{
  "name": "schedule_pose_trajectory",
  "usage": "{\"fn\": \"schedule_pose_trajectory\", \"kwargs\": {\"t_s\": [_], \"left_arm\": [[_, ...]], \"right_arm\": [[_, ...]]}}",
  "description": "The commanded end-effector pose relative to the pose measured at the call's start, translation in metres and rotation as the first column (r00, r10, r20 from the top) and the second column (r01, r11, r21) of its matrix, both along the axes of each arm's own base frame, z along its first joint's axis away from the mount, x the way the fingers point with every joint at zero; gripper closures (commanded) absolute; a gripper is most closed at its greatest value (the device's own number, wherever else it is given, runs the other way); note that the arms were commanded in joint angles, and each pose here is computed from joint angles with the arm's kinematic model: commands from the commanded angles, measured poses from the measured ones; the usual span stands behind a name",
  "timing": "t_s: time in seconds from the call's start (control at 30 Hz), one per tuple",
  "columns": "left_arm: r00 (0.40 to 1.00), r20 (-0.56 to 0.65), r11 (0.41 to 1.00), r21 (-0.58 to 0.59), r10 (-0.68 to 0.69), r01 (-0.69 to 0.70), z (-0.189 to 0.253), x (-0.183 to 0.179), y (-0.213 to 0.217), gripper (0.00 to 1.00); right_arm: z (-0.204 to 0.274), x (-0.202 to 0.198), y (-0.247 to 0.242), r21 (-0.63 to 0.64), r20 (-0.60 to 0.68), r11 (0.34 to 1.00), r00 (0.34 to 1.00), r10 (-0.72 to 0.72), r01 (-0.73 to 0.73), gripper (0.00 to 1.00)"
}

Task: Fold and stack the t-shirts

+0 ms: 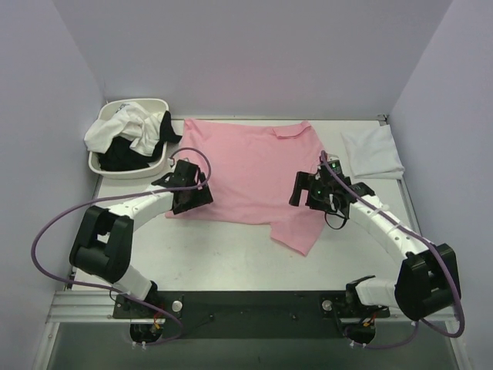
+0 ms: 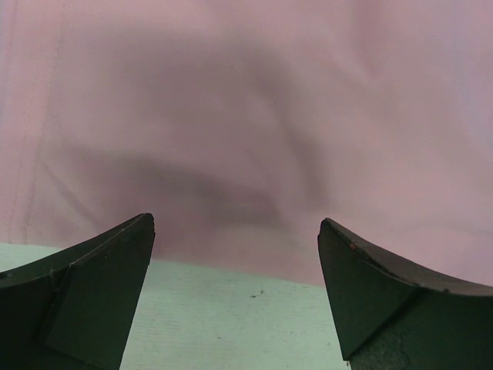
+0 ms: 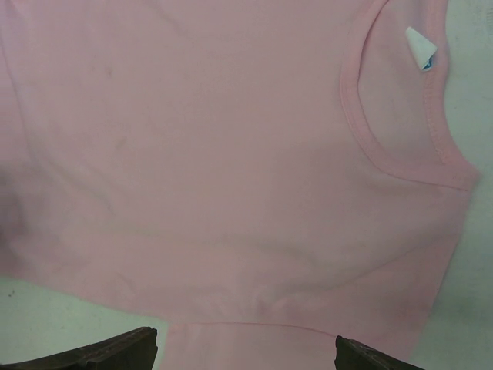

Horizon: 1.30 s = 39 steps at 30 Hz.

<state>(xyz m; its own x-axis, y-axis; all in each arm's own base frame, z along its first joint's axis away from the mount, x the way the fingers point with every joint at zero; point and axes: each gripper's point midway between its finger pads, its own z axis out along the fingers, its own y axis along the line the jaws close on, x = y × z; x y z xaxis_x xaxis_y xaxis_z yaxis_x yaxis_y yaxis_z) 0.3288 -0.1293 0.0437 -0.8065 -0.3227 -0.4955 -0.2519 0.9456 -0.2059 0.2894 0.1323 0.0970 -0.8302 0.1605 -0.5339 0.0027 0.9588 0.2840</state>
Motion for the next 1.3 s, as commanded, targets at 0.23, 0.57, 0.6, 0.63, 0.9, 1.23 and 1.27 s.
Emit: {"fn": "schedule_pose_trajectory", "kwargs": {"t_s": [0.23,0.57,0.6,0.63,0.9,1.23,1.27], "left_arm": [[0.983,0.175,0.995,-0.091,0.057,-0.041,0.027,0.025,-0.008,0.03],[0.986,0.146,0.996,0.011,0.084,-0.086,0.001,0.022,0.011,0.03],[0.985,0.151,0.996,0.011,0.086,-0.088,-0.001,0.024,0.011,0.03],[0.985,0.149,0.995,0.015,0.092,-0.095,-0.003,0.023,0.012,0.03],[0.989,0.097,0.992,0.053,0.109,-0.115,-0.036,0.006,0.022,0.03],[0.989,0.082,0.992,0.034,0.119,-0.122,-0.02,-0.037,0.026,0.03],[0.992,0.069,0.993,0.037,0.108,-0.11,-0.019,-0.046,0.024,0.03]], "right_arm": [[-0.017,-0.021,0.006,0.097,0.011,0.995,1.0,-0.006,0.005,0.0],[-0.053,-0.03,0.022,0.19,-0.049,0.982,0.999,0.005,0.004,0.0],[-0.057,-0.032,0.023,0.195,-0.063,0.981,0.998,0.003,0.009,0.0],[-0.058,-0.033,0.024,0.203,-0.067,0.979,0.998,0.009,0.005,0.0],[-0.079,-0.057,0.009,0.151,-0.113,0.988,0.993,-0.013,0.03,0.0],[-0.08,-0.102,-0.023,0.049,-0.172,0.994,0.981,-0.084,0.094,0.0],[-0.074,-0.103,-0.025,0.051,-0.148,0.994,0.985,-0.085,0.093,0.0]]}}
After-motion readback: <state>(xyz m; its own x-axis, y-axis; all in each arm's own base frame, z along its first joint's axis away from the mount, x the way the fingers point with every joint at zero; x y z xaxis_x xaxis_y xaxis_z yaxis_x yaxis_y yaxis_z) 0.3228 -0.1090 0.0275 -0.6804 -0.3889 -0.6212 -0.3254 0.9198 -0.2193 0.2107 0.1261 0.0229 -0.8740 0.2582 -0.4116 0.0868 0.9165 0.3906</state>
